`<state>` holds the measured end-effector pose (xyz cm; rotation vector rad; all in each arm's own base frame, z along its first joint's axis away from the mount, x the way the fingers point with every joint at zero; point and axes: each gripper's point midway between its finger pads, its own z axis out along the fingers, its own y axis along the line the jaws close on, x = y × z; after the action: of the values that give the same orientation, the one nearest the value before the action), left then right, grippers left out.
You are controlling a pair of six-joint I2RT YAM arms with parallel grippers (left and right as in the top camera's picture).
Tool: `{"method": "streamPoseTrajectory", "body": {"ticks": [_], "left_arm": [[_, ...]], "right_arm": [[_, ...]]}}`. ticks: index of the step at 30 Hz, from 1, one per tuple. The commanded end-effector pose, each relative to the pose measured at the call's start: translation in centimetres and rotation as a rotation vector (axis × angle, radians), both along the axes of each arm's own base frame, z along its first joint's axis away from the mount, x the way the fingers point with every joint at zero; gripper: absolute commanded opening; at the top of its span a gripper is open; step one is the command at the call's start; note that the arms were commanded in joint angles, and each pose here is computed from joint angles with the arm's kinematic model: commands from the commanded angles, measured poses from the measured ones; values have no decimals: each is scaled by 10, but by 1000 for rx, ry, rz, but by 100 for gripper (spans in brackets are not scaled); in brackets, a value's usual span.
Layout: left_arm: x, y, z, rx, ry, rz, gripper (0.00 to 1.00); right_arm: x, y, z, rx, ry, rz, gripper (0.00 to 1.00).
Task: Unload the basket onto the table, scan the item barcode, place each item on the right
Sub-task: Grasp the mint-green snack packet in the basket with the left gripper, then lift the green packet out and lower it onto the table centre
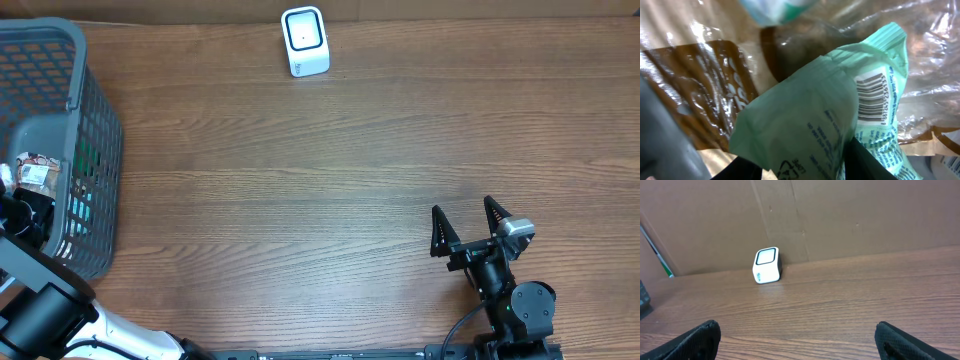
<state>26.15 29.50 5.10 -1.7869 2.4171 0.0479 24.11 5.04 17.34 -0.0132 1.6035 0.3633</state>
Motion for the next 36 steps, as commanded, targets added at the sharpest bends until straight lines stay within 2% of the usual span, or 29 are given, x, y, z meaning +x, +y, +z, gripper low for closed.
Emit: {"method": "streamPoseTrajectory", "body": {"ticks": [1,6,9,10,20,24,33,36], "left_arm": [[6,-9,-14,-36,10,-62,34],[14,-8,-13,-17,-5,-81,29],[16,-8,-13,-11,-11,-84,15],[16,-7,-13,-10,-12,-84,5],[13,-12,-11,-35,1,-85,4],[17,-12,4,-49,-9,-87,4],[33,0,88,5,-76,-81,4],[40,-1,127,35,-157,-75,4]], "right_arm": [[1,-2,-4,-5,2,-11,100],[1,-2,-4,-5,2,-11,100],[1,-2,-4,-5,2,-11,100],[1,-2,-4,-5,2,-11,100],[1,-2,-4,-5,2,-11,100],[1,-2,-4,-5,2,-11,100],[1,-2,-4,-5,2,-11,100],[1,-2,-4,-5,2,-11,100]]}}
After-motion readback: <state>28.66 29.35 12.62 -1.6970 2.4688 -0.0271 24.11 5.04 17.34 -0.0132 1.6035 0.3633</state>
